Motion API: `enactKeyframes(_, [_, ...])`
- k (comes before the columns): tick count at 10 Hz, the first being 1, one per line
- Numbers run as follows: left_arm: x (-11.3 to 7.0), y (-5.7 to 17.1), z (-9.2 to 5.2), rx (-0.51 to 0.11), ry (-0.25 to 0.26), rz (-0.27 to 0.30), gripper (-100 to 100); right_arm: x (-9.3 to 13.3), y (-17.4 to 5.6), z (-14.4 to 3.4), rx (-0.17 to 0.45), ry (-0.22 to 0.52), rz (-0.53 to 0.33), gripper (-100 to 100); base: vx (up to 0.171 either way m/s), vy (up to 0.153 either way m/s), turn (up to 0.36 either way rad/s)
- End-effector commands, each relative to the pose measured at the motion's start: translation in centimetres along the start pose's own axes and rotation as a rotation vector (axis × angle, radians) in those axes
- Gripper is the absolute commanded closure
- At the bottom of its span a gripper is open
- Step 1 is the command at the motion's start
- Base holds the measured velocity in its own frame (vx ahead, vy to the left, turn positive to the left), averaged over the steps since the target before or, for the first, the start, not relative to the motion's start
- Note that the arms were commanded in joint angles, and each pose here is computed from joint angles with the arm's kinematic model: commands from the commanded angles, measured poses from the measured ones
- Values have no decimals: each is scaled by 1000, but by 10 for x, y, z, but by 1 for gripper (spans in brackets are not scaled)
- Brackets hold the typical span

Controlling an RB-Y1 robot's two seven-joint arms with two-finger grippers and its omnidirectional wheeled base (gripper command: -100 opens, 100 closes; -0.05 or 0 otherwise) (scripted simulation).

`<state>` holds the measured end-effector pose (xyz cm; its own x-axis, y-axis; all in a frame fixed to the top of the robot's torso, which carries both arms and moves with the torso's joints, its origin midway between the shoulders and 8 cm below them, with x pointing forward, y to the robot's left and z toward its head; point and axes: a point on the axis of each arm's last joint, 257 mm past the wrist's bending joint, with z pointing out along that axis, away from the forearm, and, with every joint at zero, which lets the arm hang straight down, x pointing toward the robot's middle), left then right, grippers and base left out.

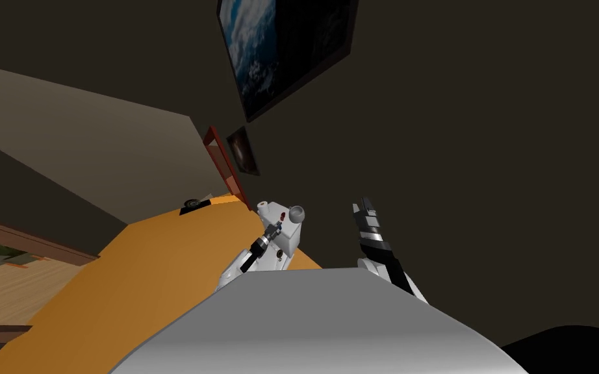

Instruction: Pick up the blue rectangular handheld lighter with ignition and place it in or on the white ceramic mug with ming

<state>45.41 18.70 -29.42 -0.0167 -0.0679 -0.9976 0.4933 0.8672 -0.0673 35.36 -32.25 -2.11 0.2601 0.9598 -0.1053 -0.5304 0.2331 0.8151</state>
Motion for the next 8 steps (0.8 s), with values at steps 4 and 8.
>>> enactKeyframes(4, [-14, -1, 7, -7, -16, 6, 100, 0, 0, 0, 0, 0, 0, 0, 6, 9, 41])
enactKeyframes(8, [-45, 12, 24, -35, -51, 13, 100, 0, 0, 0, 0, 0, 0, 0, -30, -5, 50])
